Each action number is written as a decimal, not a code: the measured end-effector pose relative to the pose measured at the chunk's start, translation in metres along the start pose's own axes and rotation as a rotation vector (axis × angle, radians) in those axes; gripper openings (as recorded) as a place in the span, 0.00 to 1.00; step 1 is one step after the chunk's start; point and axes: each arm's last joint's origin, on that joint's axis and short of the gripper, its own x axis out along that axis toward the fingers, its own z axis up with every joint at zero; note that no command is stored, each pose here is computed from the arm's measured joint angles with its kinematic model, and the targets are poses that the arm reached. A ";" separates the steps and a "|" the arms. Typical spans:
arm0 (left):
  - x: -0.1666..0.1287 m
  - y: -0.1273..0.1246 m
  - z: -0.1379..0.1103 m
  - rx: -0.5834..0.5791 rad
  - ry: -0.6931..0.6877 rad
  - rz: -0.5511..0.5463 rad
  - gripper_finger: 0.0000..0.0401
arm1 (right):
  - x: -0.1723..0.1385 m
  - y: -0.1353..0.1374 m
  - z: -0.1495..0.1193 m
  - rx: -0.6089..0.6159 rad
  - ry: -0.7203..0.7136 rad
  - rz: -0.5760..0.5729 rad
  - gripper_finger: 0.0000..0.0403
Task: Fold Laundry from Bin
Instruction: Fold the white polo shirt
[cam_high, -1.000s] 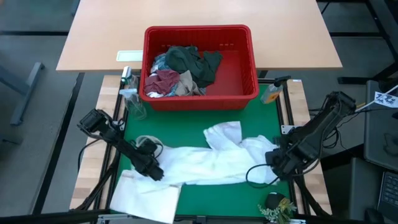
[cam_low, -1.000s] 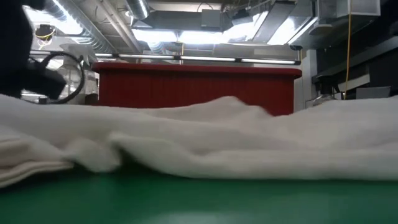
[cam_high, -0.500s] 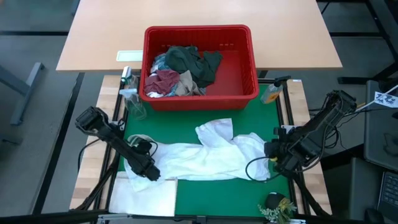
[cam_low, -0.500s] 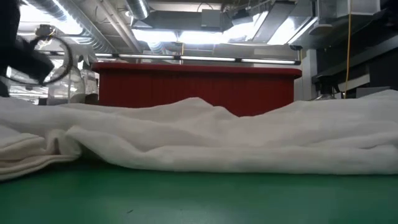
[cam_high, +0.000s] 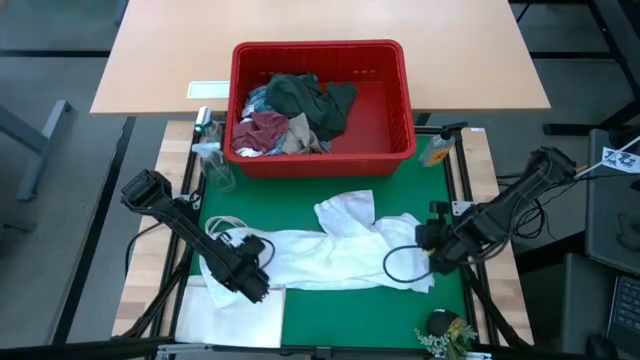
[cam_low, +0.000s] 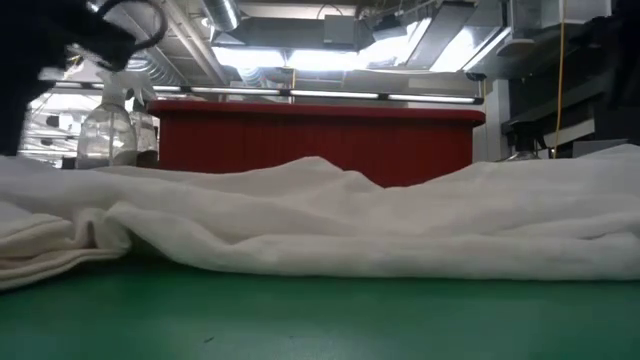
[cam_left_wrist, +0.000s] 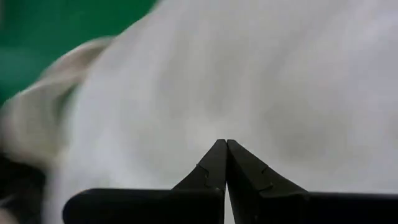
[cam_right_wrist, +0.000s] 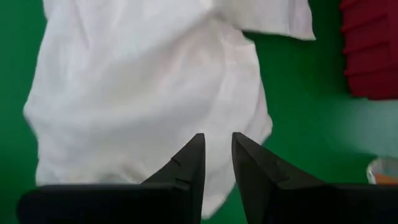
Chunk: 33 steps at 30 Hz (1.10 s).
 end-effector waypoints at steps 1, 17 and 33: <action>0.000 -0.005 0.001 -0.014 -0.038 -0.053 0.01 | 0.004 -0.001 0.002 0.002 -0.002 0.006 0.20; 0.015 -0.022 -0.018 -0.019 -0.041 -0.269 0.01 | 0.084 -0.020 -0.038 0.068 0.277 0.052 0.20; 0.019 -0.017 -0.041 -0.031 -0.010 -0.248 0.01 | 0.088 -0.023 -0.055 0.104 0.430 0.068 0.20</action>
